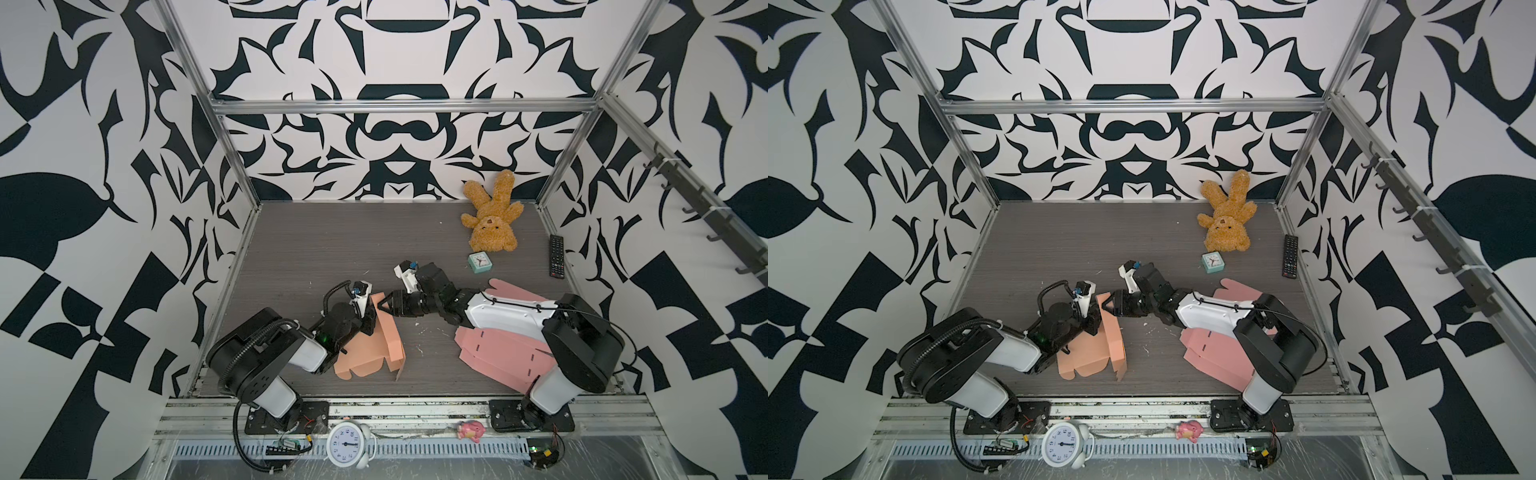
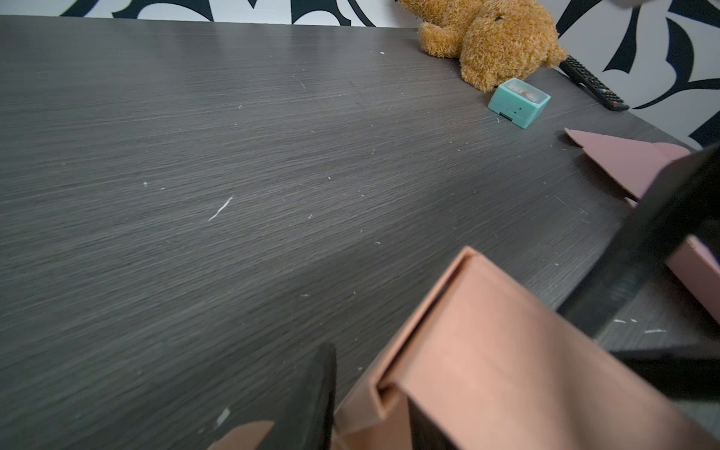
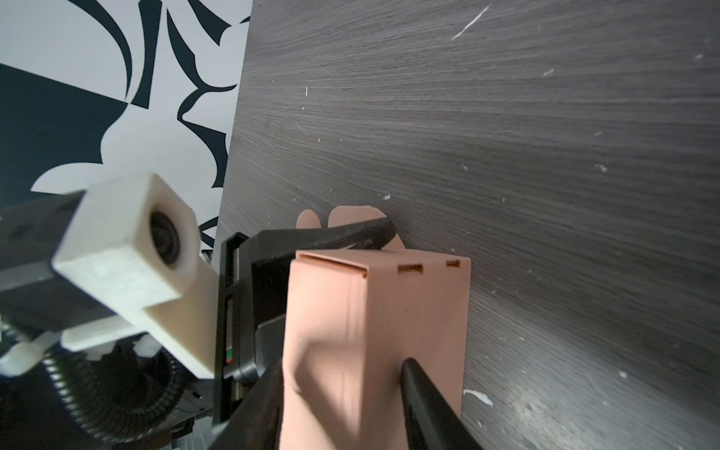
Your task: Fold the paper box
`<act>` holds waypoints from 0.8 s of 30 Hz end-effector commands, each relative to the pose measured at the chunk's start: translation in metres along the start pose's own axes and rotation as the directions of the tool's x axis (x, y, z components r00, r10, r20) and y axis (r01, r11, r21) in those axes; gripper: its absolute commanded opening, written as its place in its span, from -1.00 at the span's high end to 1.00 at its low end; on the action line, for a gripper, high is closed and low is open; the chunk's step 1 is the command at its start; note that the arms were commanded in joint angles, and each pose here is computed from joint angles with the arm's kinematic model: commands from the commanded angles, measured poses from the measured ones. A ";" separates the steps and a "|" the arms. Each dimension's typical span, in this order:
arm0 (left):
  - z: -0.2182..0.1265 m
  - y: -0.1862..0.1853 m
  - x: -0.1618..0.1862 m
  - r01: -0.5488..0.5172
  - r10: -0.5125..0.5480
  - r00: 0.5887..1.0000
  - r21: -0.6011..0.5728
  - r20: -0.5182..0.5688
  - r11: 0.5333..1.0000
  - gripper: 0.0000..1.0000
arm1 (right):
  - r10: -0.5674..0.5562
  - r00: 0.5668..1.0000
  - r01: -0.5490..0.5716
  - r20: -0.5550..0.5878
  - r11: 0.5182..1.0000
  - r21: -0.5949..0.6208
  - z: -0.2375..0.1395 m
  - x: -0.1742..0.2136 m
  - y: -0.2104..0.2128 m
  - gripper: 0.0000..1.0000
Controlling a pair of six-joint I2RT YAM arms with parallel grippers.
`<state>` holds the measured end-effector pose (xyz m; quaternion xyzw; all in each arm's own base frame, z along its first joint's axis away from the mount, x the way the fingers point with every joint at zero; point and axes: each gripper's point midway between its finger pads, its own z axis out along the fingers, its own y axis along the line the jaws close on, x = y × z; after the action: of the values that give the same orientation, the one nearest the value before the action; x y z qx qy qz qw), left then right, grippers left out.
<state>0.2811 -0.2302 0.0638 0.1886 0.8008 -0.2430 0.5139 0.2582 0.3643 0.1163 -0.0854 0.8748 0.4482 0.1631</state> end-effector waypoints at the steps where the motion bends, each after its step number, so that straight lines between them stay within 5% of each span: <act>1: 0.003 -0.008 -0.014 0.001 -0.003 0.998 0.046 0.055 0.999 0.33 | -0.010 0.999 0.011 0.033 0.999 -0.033 -0.007 -0.021 0.013 -0.07; 24: 0.015 -0.013 -0.030 -0.030 0.025 0.998 0.091 0.061 0.995 0.37 | -0.106 0.990 0.094 -0.097 0.988 -0.126 0.008 -0.033 0.021 -0.01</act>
<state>0.2921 -0.2401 0.0690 0.2025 0.7908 -0.2604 0.5156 0.2909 0.3721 0.1218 -0.1280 0.8667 0.4608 0.1418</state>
